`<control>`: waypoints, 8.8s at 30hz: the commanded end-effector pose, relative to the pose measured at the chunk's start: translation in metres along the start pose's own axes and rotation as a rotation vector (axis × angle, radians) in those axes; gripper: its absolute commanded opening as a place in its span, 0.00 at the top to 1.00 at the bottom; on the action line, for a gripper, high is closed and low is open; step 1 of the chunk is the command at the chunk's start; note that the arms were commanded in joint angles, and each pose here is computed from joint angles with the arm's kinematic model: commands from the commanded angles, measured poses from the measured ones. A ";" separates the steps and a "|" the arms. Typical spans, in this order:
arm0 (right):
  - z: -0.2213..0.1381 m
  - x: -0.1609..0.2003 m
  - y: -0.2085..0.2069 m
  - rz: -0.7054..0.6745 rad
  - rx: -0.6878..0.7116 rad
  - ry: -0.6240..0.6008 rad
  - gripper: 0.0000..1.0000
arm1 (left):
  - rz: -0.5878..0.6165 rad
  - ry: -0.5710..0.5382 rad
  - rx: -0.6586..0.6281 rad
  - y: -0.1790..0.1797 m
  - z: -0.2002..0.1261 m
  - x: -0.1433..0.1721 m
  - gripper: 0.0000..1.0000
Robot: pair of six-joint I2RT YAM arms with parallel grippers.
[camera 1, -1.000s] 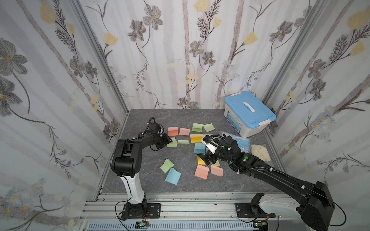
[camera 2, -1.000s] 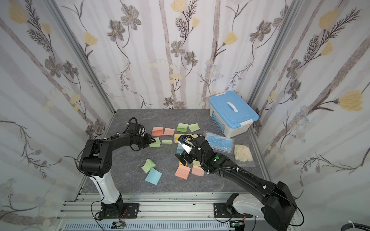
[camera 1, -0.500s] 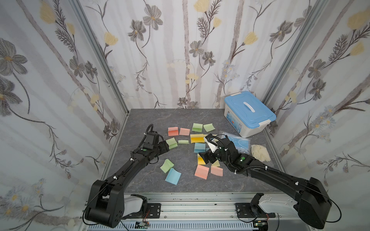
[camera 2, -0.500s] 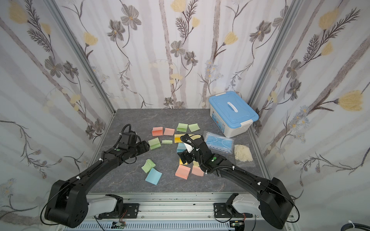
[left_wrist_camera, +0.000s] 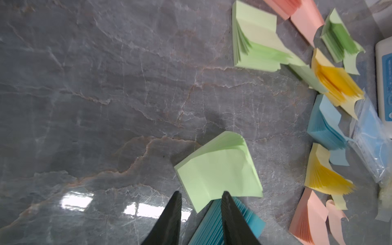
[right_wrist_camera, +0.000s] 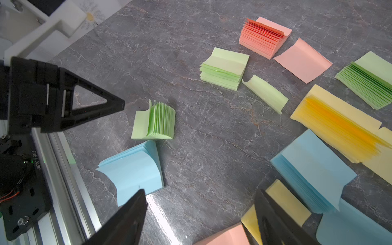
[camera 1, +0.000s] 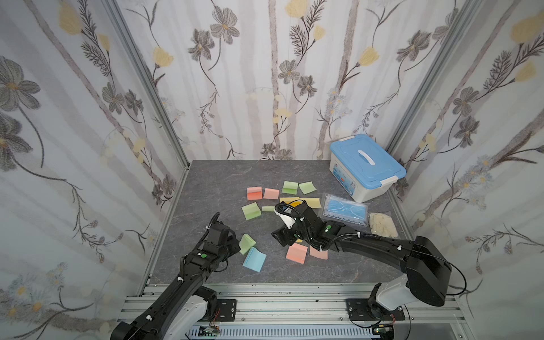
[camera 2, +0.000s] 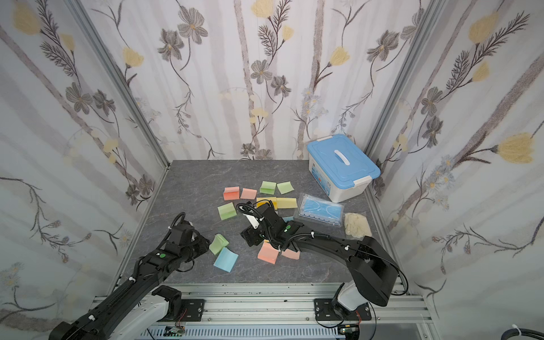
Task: Tear off pages from different memo pads
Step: Move the memo pad to the center of the board, then pick up the memo pad from the center of the board, then tear off the paper from the memo pad.
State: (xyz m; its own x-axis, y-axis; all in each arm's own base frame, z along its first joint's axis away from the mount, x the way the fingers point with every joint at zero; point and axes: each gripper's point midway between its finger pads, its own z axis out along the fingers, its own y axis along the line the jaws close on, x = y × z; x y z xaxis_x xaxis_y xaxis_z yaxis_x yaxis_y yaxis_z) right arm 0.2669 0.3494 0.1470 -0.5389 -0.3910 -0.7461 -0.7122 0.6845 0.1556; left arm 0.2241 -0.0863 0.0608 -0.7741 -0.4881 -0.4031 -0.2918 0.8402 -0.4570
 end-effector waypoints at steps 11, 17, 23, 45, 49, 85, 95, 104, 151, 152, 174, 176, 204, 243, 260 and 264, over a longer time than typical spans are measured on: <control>0.010 0.002 0.013 -0.001 0.001 0.029 0.18 | -0.082 0.050 0.048 -0.009 0.042 0.016 0.71; 0.007 0.008 0.006 -0.034 0.038 0.052 0.16 | -0.004 0.044 -0.030 -0.010 0.058 0.004 0.71; 0.002 0.012 -0.007 -0.062 0.100 0.056 0.15 | 0.085 0.094 0.015 -0.036 0.085 -0.004 0.71; -0.016 0.020 -0.037 -0.109 0.227 0.049 0.06 | 0.196 0.024 0.247 -0.099 0.032 -0.021 0.06; -0.013 0.021 -0.034 -0.105 0.214 0.055 0.06 | 0.232 0.009 0.239 -0.109 0.033 -0.020 0.06; -0.003 0.020 -0.043 -0.091 0.198 0.084 0.05 | 0.304 0.015 0.038 -0.084 0.064 -0.018 0.29; 0.049 0.002 -0.038 -0.090 0.179 0.137 0.05 | 0.302 0.001 0.021 -0.077 0.060 -0.019 0.30; 0.081 0.001 -0.049 -0.130 0.232 0.196 0.05 | 0.310 -0.001 0.025 -0.078 0.059 -0.019 0.30; 0.139 0.017 0.000 -1.197 -0.244 0.226 0.30 | 0.037 -0.095 0.040 -0.018 0.007 -0.026 0.56; 0.138 0.021 0.004 -1.240 -0.284 0.211 0.31 | 0.037 -0.097 0.043 -0.018 0.007 -0.026 0.56; 0.127 0.021 0.011 -1.386 -0.362 0.178 0.81 | 0.024 -0.097 0.038 -0.007 0.007 -0.026 0.54; 0.123 0.018 0.012 -1.372 -0.371 0.168 0.87 | 0.021 -0.098 0.038 -0.007 0.006 -0.027 0.54; 0.002 -0.063 0.040 -0.806 -0.416 -0.065 1.00 | 0.248 -0.206 0.679 -0.115 -0.065 -0.015 0.09; -0.092 -0.042 0.081 -0.745 -0.640 -0.174 1.00 | 0.540 -0.198 0.970 -0.161 -0.119 0.037 0.16; -0.079 -0.053 0.062 -0.660 -0.546 -0.138 1.00 | 0.470 -0.274 0.804 -0.143 -0.106 0.017 0.89; -0.072 -0.055 0.051 -0.650 -0.476 -0.121 1.00 | 0.434 -0.300 0.736 -0.132 -0.099 0.010 0.98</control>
State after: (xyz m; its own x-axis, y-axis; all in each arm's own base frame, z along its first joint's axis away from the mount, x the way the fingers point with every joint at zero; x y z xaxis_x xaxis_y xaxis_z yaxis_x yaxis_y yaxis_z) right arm 0.2177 0.3642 0.2454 0.1063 -0.5049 -0.8566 -0.9943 -0.0585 -0.0889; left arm 0.1884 -0.1920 0.2023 -0.5387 -0.2624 -0.8006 0.5754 0.5795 -0.5771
